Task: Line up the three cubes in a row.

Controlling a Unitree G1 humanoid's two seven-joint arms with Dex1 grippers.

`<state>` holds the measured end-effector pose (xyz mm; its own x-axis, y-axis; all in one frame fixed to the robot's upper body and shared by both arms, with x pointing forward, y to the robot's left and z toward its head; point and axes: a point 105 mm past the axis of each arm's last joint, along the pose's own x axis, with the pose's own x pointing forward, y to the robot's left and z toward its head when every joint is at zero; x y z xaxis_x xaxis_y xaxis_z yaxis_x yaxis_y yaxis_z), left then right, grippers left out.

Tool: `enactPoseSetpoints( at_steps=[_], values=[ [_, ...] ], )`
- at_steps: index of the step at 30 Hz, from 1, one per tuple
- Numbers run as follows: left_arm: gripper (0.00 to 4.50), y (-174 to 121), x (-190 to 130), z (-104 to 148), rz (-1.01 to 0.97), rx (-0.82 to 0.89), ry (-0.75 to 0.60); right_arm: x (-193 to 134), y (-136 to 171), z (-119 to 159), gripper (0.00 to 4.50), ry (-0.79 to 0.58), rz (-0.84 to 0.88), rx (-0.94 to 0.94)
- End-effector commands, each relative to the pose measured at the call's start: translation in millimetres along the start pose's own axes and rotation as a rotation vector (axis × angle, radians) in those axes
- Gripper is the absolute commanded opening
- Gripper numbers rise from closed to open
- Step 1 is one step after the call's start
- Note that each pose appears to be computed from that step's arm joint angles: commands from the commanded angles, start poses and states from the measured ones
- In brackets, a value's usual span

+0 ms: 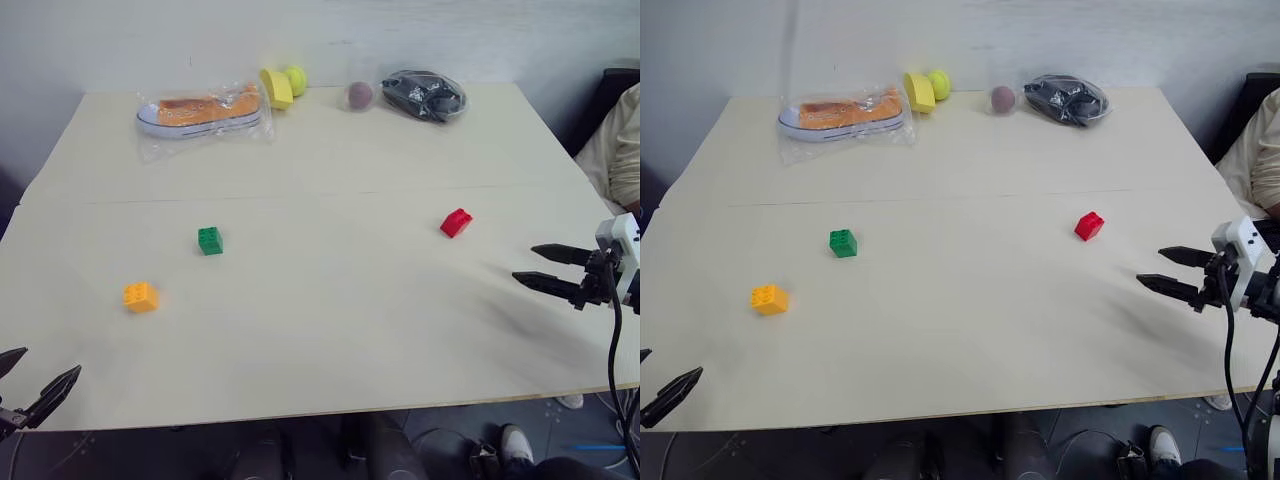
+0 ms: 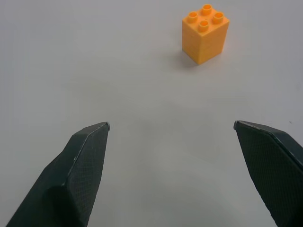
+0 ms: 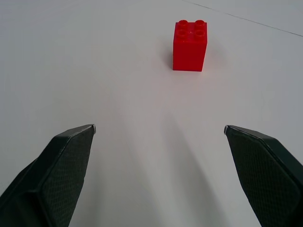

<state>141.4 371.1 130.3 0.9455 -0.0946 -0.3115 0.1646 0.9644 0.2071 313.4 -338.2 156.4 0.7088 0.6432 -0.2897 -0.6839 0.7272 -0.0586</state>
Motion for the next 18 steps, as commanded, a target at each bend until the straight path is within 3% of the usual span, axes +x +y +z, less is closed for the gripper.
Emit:
enactPoseSetpoints(
  at_steps=[1, 18],
  values=[
    [4.44, 4.9, -1.7, 10.2, 0.017, 0.012, -0.032, -15.7, -8.0, 13.6, 4.5, -0.02, -0.044, -0.04],
    [4.44, 3.2, 2.2, 9.1, 0.035, 0.02, -0.018, -13.5, -9.8, 12.5, 4.5, -0.016, -0.059, -0.057]
  ],
)
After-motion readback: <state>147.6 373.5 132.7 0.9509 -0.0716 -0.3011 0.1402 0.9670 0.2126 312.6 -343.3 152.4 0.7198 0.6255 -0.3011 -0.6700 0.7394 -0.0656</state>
